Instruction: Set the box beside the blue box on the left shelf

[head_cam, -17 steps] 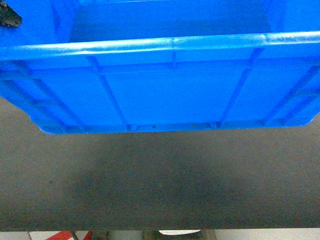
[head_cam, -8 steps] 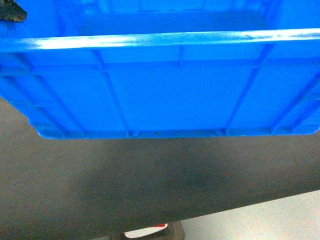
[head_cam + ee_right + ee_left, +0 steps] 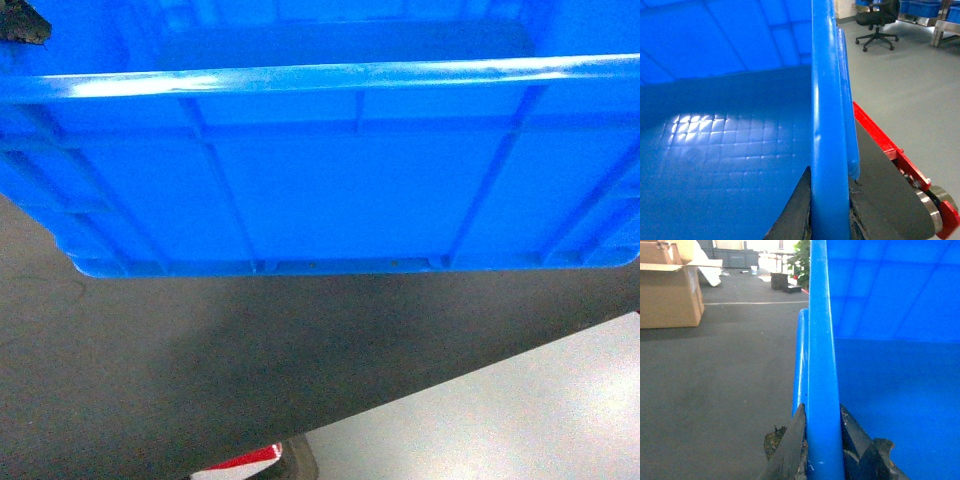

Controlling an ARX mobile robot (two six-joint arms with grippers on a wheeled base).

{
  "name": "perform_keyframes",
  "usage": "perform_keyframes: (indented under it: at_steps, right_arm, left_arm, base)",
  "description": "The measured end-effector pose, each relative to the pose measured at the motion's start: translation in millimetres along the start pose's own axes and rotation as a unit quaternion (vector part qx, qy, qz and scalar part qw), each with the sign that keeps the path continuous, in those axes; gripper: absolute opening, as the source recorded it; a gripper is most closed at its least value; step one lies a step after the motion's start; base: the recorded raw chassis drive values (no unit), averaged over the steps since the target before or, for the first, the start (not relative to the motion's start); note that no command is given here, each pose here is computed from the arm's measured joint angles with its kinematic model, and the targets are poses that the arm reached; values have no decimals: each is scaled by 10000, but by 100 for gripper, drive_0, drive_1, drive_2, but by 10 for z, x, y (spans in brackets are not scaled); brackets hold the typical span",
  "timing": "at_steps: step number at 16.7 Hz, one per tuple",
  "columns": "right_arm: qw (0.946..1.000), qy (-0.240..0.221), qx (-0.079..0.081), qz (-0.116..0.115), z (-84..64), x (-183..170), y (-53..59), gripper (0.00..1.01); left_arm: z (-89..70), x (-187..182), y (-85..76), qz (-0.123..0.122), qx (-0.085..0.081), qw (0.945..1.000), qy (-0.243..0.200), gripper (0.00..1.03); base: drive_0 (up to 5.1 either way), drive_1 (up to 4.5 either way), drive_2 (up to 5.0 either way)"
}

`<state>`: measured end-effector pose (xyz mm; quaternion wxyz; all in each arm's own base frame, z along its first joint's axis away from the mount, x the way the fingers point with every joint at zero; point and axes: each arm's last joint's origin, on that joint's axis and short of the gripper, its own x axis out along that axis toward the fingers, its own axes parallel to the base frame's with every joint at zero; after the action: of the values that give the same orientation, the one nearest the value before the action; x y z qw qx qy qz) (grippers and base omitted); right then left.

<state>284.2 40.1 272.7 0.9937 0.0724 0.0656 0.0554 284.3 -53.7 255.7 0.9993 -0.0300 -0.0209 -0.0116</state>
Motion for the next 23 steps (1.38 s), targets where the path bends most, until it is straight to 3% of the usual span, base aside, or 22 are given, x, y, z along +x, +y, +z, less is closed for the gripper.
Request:
perform_keyframes:
  at_steps: [23]
  right_arm:
    - [10000,-2,0,-2,0,0,0,8]
  left_arm:
    - [0,0,0,0,-8,10000,0,10]
  base:
    - [-154,-154,-154]
